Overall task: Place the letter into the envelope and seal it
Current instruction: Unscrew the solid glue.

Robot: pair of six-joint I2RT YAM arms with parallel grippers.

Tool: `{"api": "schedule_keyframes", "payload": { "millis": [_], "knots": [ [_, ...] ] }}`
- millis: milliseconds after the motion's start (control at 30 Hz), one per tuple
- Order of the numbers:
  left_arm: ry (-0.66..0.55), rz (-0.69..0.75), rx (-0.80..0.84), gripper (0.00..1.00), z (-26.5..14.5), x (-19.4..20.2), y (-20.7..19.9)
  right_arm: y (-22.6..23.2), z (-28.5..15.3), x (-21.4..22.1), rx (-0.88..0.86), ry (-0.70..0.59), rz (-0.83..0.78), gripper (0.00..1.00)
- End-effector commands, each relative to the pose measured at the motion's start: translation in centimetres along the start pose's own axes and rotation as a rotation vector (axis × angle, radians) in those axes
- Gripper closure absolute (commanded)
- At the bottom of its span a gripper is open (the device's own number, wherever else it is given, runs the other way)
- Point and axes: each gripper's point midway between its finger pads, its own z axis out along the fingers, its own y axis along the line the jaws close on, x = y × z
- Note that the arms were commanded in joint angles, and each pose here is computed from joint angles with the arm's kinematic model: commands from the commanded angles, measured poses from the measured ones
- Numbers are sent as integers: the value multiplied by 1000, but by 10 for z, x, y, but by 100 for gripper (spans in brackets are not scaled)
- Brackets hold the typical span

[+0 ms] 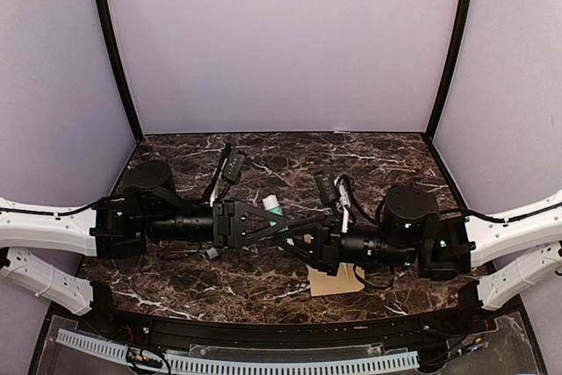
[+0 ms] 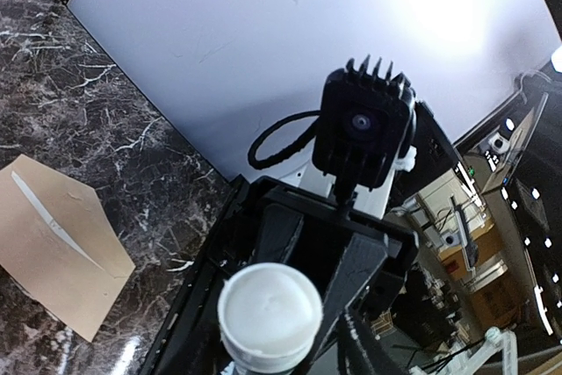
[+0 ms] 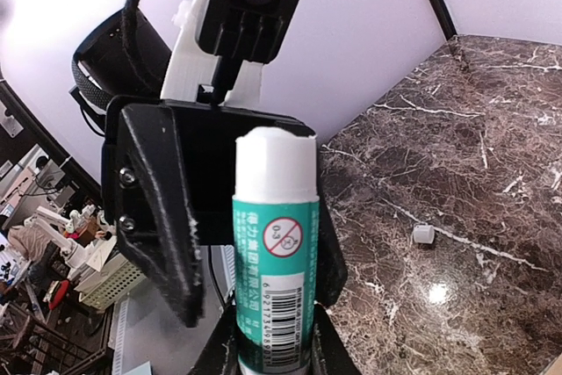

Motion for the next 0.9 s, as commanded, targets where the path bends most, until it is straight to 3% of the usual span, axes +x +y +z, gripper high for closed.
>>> {"api": "schedule_keyframes", "payload": {
  "millis": [0,200,367,500,633,733,867],
  "knots": [
    [-60,16,20,66,-1,-7,0,10,-3,-13,-37,-61,13,99],
    [-75,7,4,71,4,-11,4,12,-3,-13,-51,-58,14,99],
    [-88,-18,-7,84,7,-11,9,9,-1,-8,-37,-43,18,96],
    [-102,-29,-12,98,4,-11,12,1,-3,-2,-8,-28,29,71],
    [-106,-42,-26,100,3,-10,16,-7,-7,4,27,-15,37,51],
    [-107,-44,-33,100,3,-9,18,-7,-9,9,16,-4,37,50],
    [-99,-53,-31,100,5,-7,19,-5,-10,10,3,1,40,57]
  ]
}}
